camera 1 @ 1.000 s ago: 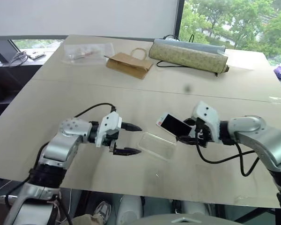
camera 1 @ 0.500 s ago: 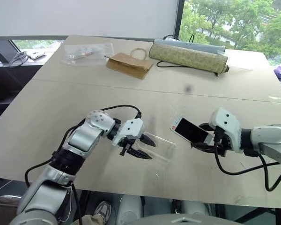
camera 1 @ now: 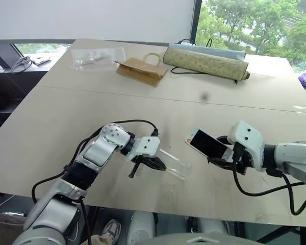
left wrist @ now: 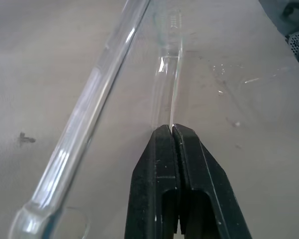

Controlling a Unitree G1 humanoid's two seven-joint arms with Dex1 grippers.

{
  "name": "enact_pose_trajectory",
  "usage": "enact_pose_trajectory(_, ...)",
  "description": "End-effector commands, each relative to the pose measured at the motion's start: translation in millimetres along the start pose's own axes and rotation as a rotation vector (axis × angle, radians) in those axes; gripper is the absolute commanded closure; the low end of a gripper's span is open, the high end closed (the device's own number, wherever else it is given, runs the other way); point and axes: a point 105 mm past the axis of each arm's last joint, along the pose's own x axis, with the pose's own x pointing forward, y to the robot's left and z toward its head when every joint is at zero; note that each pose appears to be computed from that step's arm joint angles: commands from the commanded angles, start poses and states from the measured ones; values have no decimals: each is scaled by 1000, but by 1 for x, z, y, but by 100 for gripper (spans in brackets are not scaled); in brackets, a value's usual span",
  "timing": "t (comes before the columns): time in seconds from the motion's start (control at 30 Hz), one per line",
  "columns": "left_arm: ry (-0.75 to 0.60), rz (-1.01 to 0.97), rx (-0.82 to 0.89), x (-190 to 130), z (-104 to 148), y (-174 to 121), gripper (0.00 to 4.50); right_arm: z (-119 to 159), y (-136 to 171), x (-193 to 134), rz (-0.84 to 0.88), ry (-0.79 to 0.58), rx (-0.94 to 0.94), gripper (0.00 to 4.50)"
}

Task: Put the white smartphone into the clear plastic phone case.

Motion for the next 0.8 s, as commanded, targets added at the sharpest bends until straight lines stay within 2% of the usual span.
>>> enact_pose_trajectory(0.03, -36, 90, -113, -11, -1, 9, 444, 10, -5, -10, -49, -38, -41, 156)
enact_pose_trajectory(0.17, -84, 59, -110, -19, 11, 2, 444, 9, -8, -12, -64, -41, -40, 156)
enact_pose_trajectory(0.23, -54, 60, -80, -22, 10, -1, 395, 8, -11, -13, -71, -40, -39, 156)
enact_pose_trajectory(0.37, -24, 110, -46, -20, 6, 2, 241, 6, -13, -13, -77, -38, -39, 156)
enact_pose_trajectory(0.4, -13, 105, -42, -19, 6, 1, 225, 6, -13, -13, -77, -38, -40, 156)
enact_pose_trajectory(0.6, 21, 90, -34, -9, 3, -3, 225, 4, -12, -12, -77, -33, -43, 156)
enact_pose_trajectory(0.7, 48, 81, -41, -5, -3, -2, 291, 3, -10, -12, -77, -31, -42, 156)
enact_pose_trajectory(0.8, 65, 91, -44, -4, -8, 2, 419, 2, -10, -14, -83, -26, -40, 156)
